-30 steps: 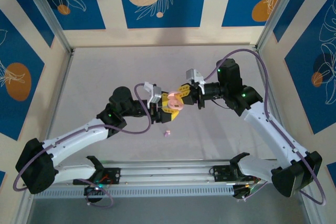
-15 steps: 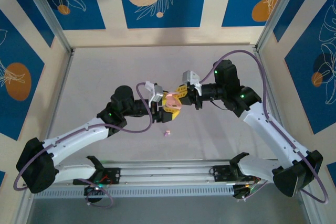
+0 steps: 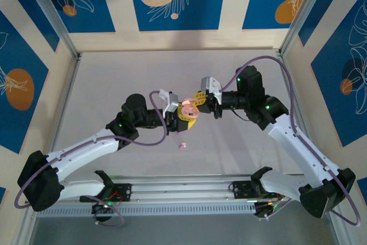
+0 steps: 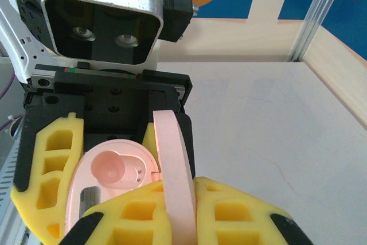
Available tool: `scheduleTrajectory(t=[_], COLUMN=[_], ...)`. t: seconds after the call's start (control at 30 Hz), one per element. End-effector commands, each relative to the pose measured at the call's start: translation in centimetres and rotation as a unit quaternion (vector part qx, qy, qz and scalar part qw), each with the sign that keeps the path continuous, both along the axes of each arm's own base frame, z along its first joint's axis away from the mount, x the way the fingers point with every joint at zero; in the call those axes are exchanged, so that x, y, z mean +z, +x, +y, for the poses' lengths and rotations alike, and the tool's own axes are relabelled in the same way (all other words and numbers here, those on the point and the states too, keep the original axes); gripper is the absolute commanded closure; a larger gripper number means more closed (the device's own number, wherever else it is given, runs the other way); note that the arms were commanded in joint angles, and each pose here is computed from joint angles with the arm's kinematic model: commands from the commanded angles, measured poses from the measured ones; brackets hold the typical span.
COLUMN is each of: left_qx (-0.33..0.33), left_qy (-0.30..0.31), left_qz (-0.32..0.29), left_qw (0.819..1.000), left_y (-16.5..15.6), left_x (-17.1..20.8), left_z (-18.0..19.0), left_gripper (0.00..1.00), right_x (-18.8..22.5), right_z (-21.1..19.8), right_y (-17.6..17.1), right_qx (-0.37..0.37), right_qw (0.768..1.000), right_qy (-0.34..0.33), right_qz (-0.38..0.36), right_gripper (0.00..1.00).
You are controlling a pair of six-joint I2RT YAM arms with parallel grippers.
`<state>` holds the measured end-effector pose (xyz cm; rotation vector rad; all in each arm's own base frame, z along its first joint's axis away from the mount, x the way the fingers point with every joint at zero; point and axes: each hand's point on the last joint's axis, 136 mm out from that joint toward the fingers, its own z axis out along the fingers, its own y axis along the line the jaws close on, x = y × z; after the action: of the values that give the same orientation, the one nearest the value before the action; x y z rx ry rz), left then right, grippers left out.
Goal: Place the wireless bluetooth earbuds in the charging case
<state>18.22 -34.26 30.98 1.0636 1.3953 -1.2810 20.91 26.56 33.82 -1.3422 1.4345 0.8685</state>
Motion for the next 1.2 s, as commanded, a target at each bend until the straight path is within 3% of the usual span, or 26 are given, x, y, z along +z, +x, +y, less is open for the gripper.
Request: scheduleTrajectory(t=[0.0,0.17,0.23,0.47,0.97,1.17], left_qx=[0.015,0.012,0.014,0.011,0.007,0.005], left_qy=[-0.013,-0.018,-0.022,-0.039,-0.030,-0.030], left_qz=[-0.023,-0.027,-0.032,-0.052,-0.050,-0.049], left_qw=[1.000,0.999,0.999,0.998,0.998,0.998], left_y=[0.4,0.2,0.2,-0.1,-0.2,-0.2], left_x=[1.8,2.1,2.3,2.6,2.2,2.3], left_z=[0.1,0.2,0.3,0.4,0.4,0.3], left_gripper=[0.69,0.70,0.62,0.48,0.47,0.52], right_x=[0.6,0.5,0.4,0.2,1.0,0.9], right_z=[0.2,0.3,0.3,0.4,-0.1,-0.2], right_y=[-1.7,-1.6,-1.5,-1.1,-0.3,-0.4], right_qx=[0.034,0.036,0.033,0.028,0.014,0.017], right_qw=[0.999,0.999,0.999,0.999,0.998,0.998], right_qy=[0.010,0.009,0.007,0.005,0.026,0.027], right_qz=[0.001,0.009,0.012,0.041,0.053,0.057], right_gripper=[0.88,0.87,0.87,0.87,0.87,0.87])
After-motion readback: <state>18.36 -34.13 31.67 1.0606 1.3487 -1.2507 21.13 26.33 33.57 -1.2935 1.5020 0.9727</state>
